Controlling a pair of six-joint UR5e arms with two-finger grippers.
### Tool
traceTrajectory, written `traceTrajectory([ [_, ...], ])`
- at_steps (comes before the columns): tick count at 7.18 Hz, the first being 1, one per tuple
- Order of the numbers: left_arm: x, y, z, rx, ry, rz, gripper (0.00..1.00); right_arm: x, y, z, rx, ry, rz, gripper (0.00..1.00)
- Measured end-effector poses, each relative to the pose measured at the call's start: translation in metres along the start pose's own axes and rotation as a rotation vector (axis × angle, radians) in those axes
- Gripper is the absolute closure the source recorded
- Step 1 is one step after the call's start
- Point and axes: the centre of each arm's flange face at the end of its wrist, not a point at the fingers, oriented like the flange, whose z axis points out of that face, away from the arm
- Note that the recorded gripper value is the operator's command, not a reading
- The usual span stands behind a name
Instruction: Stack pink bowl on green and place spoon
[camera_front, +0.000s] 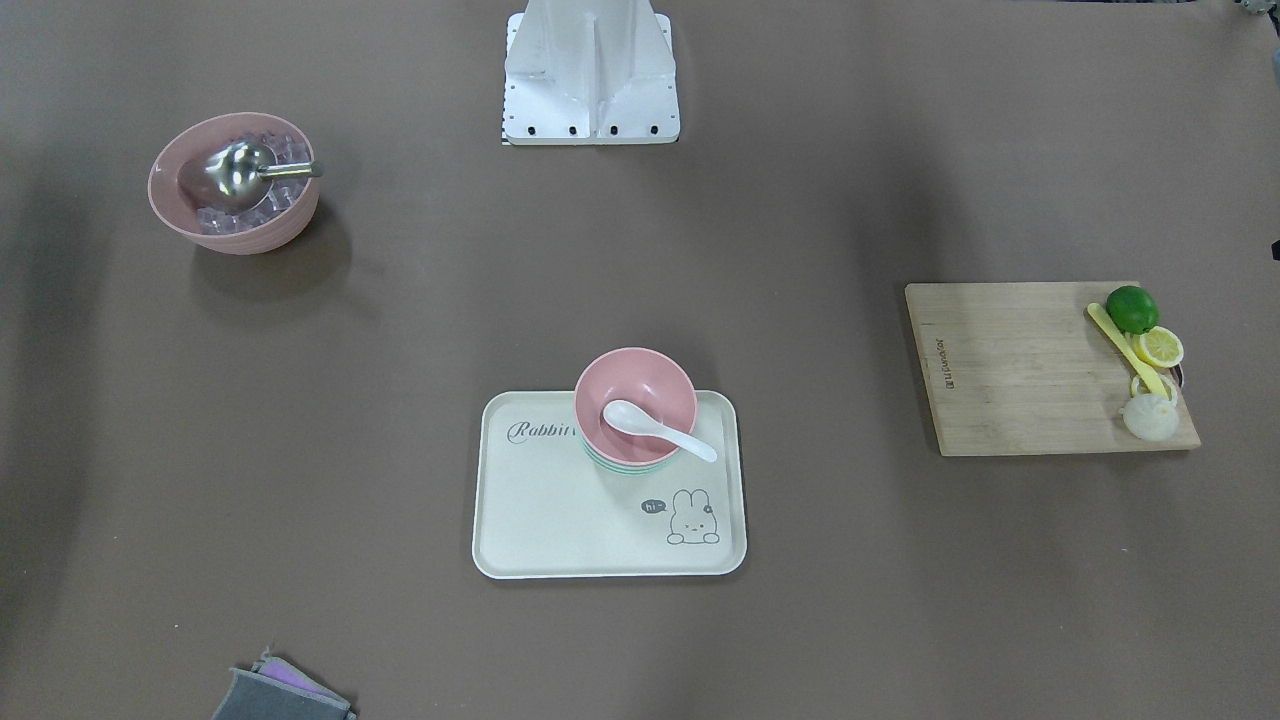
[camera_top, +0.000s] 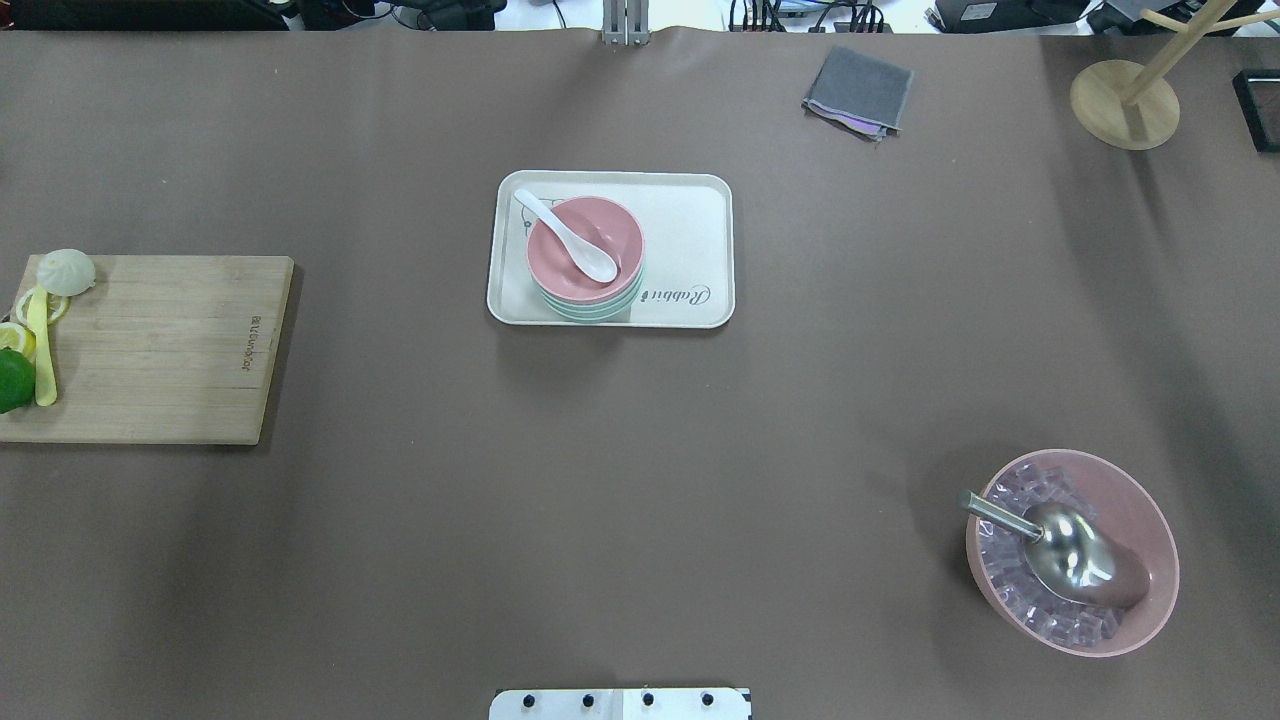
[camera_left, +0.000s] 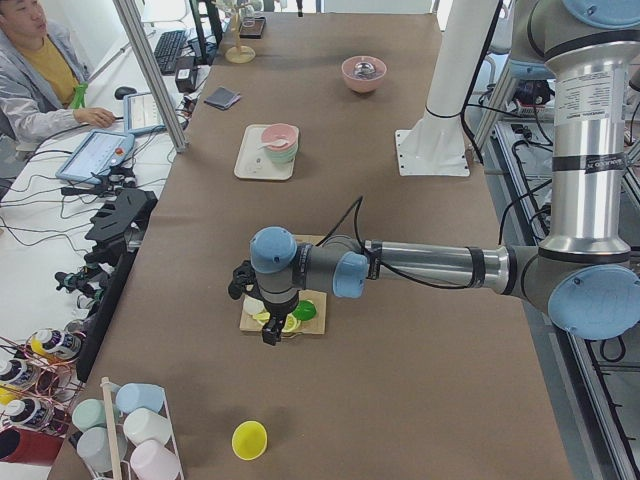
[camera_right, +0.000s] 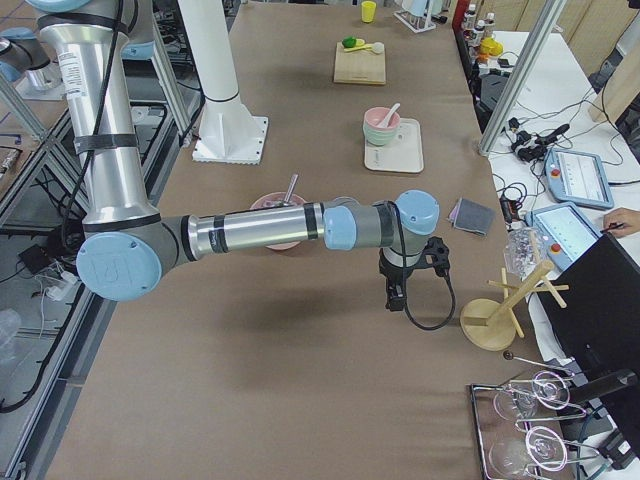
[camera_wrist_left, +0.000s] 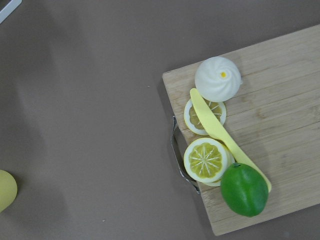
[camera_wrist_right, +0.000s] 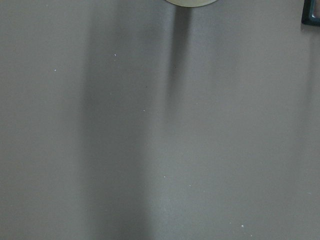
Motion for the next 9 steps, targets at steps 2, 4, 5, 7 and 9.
traceTrajectory([
  [2, -0.005, 0.001, -0.001, -0.015, 0.000, -0.025, 0.02, 0.007, 0.007, -0.001, -0.009, 0.000, -0.003, 0.00],
  [4, 0.000, -0.001, -0.015, -0.043, 0.004, -0.070, 0.02, 0.011, 0.015, 0.003, -0.015, -0.001, 0.001, 0.00],
  [5, 0.003, 0.000, -0.020, -0.045, 0.005, -0.077, 0.02, 0.013, 0.018, 0.005, -0.017, -0.001, 0.002, 0.00],
  [7, 0.004, 0.003, -0.023, -0.046, 0.005, -0.082, 0.02, 0.014, 0.021, 0.005, -0.016, 0.005, -0.012, 0.00],
  [9, 0.003, 0.004, -0.022, -0.055, 0.006, -0.093, 0.02, 0.013, 0.021, 0.003, -0.012, 0.011, -0.041, 0.00],
])
